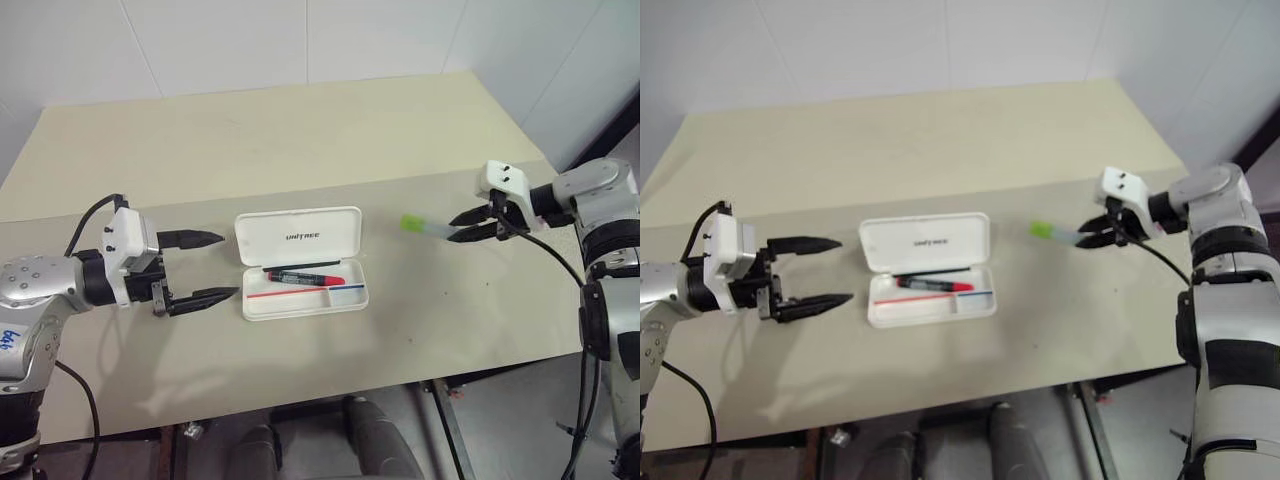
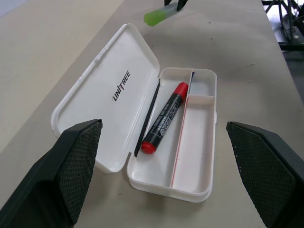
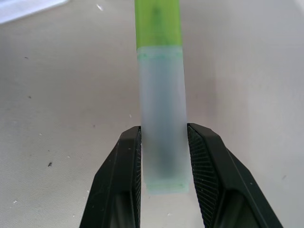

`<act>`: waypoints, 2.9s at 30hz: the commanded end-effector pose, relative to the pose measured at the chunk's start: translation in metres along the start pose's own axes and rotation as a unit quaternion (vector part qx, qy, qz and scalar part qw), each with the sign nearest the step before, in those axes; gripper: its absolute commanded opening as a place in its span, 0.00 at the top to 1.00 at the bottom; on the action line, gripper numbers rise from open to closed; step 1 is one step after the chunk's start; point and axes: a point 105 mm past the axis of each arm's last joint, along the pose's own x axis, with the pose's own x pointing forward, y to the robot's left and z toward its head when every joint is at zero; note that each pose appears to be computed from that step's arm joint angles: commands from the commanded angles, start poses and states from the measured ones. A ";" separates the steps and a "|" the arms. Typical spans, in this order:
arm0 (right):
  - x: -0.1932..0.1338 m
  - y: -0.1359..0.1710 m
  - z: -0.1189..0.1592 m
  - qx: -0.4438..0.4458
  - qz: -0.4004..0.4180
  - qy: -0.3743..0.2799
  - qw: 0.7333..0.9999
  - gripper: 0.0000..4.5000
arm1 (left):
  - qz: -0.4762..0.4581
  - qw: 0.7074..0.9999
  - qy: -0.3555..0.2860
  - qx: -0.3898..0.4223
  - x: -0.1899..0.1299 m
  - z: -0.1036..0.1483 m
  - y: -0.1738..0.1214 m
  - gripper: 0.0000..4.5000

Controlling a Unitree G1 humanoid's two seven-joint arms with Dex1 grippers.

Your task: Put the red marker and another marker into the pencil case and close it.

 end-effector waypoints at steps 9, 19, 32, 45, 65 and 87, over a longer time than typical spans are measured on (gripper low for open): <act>0.026 0.072 0.061 -0.105 0.144 -0.086 0.980 0.76 | -0.001 1.000 0.012 0.023 -0.006 -0.011 0.002 0.00; 0.067 0.119 0.101 -0.115 0.180 -0.113 0.970 0.76 | -0.004 1.000 0.018 0.023 -0.006 -0.018 -0.002 0.00; 0.134 0.135 0.151 -0.148 0.174 -0.124 0.966 0.76 | -0.007 0.999 0.031 0.025 -0.008 -0.024 -0.004 0.00; 0.139 0.140 0.149 -0.137 0.192 -0.092 0.967 0.76 | 0.007 0.999 0.029 0.024 -0.012 -0.024 -0.007 0.00; 0.147 0.141 0.127 -0.129 0.191 -0.059 0.971 0.76 | 0.014 0.999 0.025 0.032 -0.012 -0.020 -0.003 0.00; 0.122 0.139 0.170 -0.144 0.238 -0.174 0.945 0.01 | 0.022 0.999 0.033 0.036 -0.016 -0.020 -0.002 0.00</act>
